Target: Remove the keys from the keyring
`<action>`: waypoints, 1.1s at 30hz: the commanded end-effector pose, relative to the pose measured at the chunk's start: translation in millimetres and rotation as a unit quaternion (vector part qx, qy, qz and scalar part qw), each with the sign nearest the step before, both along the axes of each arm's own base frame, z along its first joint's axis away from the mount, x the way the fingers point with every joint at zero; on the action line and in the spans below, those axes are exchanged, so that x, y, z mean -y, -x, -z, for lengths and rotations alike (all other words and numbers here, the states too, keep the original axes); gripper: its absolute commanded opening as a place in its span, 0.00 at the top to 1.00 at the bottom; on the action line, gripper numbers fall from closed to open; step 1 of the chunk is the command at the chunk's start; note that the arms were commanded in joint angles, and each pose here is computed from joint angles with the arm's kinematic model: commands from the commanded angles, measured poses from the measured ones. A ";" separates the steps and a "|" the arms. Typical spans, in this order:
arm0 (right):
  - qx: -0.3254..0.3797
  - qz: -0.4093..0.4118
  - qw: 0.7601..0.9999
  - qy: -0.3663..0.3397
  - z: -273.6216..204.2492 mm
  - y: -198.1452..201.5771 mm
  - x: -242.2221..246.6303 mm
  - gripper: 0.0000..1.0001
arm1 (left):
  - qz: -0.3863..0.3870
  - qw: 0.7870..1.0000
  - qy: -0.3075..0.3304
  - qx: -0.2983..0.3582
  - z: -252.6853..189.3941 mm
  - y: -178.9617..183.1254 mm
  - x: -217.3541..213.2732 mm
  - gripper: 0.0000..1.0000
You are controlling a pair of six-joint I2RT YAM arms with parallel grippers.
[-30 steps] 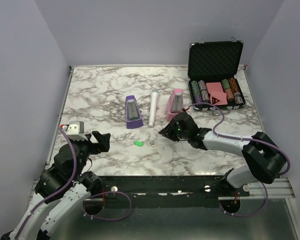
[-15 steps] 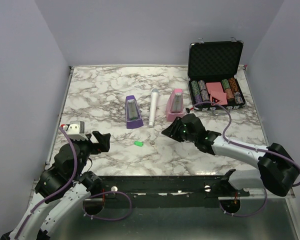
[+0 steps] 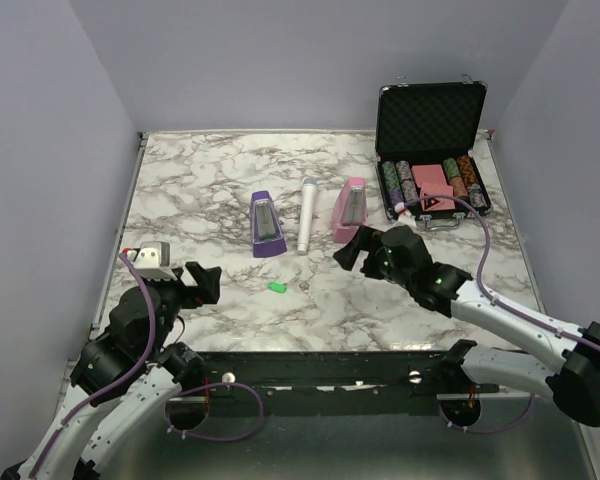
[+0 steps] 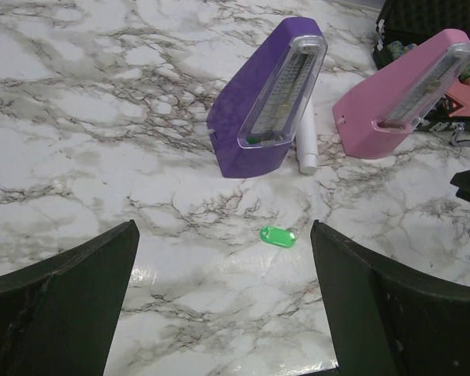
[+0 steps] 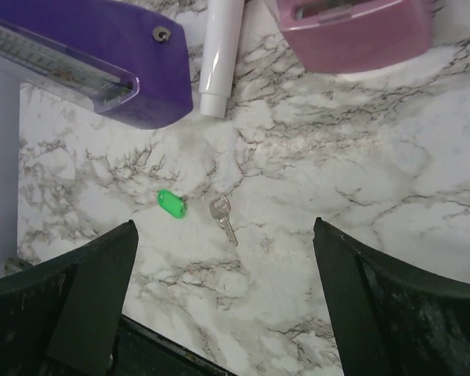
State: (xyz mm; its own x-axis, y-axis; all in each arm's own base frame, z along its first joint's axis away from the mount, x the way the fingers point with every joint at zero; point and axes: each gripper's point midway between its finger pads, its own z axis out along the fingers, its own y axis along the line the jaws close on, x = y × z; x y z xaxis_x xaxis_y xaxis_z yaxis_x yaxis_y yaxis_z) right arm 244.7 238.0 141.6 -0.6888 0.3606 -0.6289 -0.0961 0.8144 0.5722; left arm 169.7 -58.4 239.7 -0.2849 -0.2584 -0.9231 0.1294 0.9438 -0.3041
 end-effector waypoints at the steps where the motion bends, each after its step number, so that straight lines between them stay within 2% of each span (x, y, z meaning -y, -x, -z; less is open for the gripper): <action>1: 0.061 0.047 0.995 0.066 -24.7 -12.6 34.0 0.00 | 0.007 1.000 -0.008 -0.001 -0.1 0.0 1.5 0.01; 7: 0.136 0.138 0.974 0.115 -46.2 -26.7 81.1 0.00 | 0.011 1.000 -0.010 -0.002 0.3 -0.4 3.3 0.01; 11: 0.163 0.169 0.955 0.180 -43.0 -32.4 105.5 0.00 | 0.012 1.000 -0.011 -0.005 1.3 -0.9 4.0 0.01; 17: 0.166 0.277 0.905 0.278 -26.0 -34.1 157.5 0.00 | 0.011 1.000 -0.012 -0.006 2.1 -1.2 3.9 0.01; 19: 0.182 0.286 0.891 0.302 -21.6 -33.4 167.0 0.00 | 0.010 1.000 -0.015 -0.009 3.3 -2.2 4.0 0.01; 26: 0.281 0.311 0.861 0.287 -16.9 -39.0 183.3 0.03 | 0.011 1.000 -0.020 -0.017 5.5 -4.4 6.3 0.01; 33: 0.276 0.320 0.858 0.290 -5.9 -70.1 206.8 0.04 | 0.012 1.000 -0.022 -0.015 5.5 -5.3 6.8 0.01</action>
